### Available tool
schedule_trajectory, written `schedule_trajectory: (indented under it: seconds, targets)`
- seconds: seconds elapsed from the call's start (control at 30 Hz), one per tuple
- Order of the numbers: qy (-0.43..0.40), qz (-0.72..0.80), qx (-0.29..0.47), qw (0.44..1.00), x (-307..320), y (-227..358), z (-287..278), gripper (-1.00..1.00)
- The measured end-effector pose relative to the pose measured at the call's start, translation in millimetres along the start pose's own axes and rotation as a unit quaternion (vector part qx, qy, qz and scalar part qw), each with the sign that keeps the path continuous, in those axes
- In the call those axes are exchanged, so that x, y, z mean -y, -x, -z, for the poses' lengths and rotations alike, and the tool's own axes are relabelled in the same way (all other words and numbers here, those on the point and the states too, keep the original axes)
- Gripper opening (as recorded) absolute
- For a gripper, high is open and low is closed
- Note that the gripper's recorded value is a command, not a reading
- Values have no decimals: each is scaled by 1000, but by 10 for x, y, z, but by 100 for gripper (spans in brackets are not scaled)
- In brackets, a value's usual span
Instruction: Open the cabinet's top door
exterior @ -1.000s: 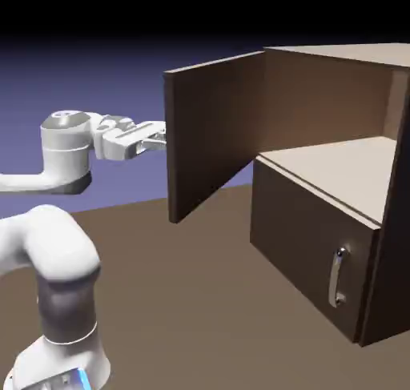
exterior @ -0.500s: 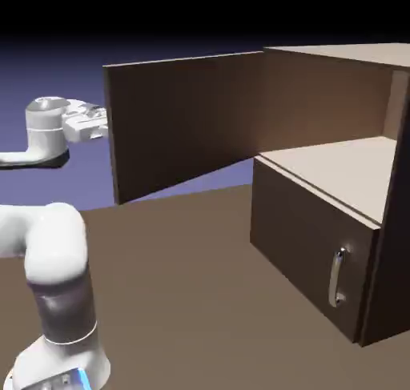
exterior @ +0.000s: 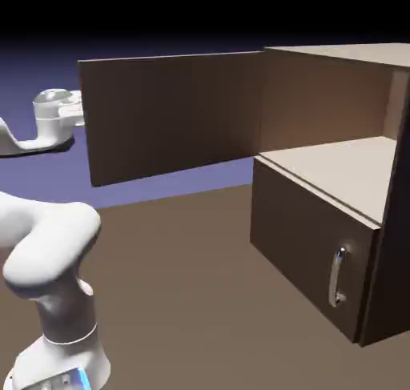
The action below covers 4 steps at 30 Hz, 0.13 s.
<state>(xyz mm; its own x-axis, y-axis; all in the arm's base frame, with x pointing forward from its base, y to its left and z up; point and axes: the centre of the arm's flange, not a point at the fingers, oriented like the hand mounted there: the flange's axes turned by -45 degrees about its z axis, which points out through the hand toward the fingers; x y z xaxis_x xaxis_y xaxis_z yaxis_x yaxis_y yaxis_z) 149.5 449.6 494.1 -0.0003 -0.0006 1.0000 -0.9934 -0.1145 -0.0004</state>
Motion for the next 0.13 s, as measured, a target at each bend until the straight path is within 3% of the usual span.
schedule_trajectory:
  seconds: [0.13]
  targets:
    - [27, 0, 0, 1000, 86, 0, 250, -100]
